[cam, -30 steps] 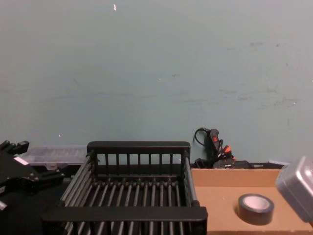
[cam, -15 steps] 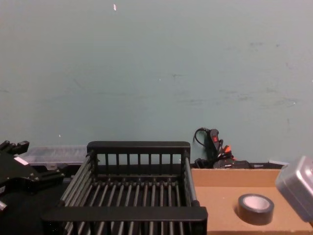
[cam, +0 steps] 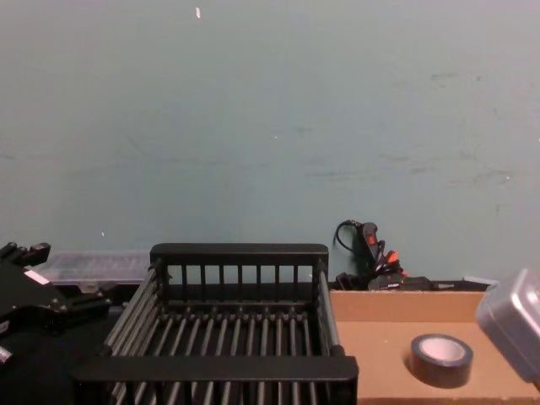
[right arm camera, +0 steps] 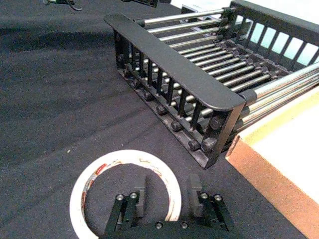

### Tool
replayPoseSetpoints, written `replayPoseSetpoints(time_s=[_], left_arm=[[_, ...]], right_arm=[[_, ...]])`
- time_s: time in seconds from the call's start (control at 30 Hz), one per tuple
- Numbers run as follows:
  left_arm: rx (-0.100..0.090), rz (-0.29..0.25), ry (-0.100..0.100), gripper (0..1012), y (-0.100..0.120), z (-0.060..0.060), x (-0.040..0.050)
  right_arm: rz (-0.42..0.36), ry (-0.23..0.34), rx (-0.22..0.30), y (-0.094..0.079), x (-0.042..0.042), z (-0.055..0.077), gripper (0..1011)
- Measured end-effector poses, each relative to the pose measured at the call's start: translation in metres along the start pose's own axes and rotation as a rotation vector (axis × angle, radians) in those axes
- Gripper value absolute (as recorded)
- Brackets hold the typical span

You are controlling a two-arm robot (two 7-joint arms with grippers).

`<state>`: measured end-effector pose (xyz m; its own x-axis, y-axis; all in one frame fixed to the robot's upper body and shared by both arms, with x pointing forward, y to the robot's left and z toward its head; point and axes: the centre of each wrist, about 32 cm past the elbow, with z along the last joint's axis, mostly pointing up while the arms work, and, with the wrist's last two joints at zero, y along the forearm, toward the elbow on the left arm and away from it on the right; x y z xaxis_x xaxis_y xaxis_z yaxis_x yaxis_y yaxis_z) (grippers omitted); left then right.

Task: Pick up the white tape and place it into the black box , Pick up the silver tape and place it into the brown box.

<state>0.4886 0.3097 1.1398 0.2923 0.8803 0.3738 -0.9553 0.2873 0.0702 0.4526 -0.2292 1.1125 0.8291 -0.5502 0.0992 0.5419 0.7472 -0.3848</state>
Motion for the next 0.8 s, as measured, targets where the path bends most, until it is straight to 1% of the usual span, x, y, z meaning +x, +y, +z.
replayPoseSetpoints(time_s=[0.07,0.1,0.17,0.2,0.27,0.33,0.4,0.43,0.5,0.57,0.8], left_arm=[[0.000,0.000,0.000,1001,0.0000,0.0000,0.0000],[0.000,0.000,0.000,1001,0.0000,0.0000,0.0000],[0.000,0.000,0.000,1002,0.0000,0.0000,0.0000],[0.000,0.000,0.000,1001,0.0000,0.0000,0.0000],[0.000,0.000,0.000,1001,0.0000,0.0000,0.0000],[0.000,0.000,0.000,1001,0.0000,0.0000,0.0000],[0.000,0.000,0.000,1001,0.0000,0.0000,0.0000],[0.000,0.000,0.000,1001,0.0000,0.0000,0.0000],[0.000,0.000,0.000,1001,0.0000,0.0000,0.0000],[0.000,0.000,0.000,1001,0.0000,0.0000,0.0000],[0.000,0.000,0.000,1001,0.0000,0.0000,0.0000]], right_arm=[[0.000,0.000,0.000,0.0000,0.0000,0.0000,507],[0.000,0.000,0.000,0.0000,0.0000,-0.0001,446],[0.000,0.000,0.000,0.0000,0.0001,-0.0001,403],[0.000,0.000,0.000,0.0000,0.0000,-0.0001,345],[0.000,0.000,0.000,0.0000,0.0000,-0.0001,303],[0.000,0.000,0.000,0.0000,0.0000,-0.0001,224],[0.000,0.000,0.000,0.0000,0.0000,-0.0001,188],[0.000,0.000,0.000,0.0000,0.0000,-0.0001,145],[0.000,0.000,0.000,0.0000,0.0000,-0.0001,104],[0.000,0.000,0.000,0.0000,0.0000,-0.0001,83],[0.006,0.003,0.002,-0.0004,0.0006,-0.0001,83]])
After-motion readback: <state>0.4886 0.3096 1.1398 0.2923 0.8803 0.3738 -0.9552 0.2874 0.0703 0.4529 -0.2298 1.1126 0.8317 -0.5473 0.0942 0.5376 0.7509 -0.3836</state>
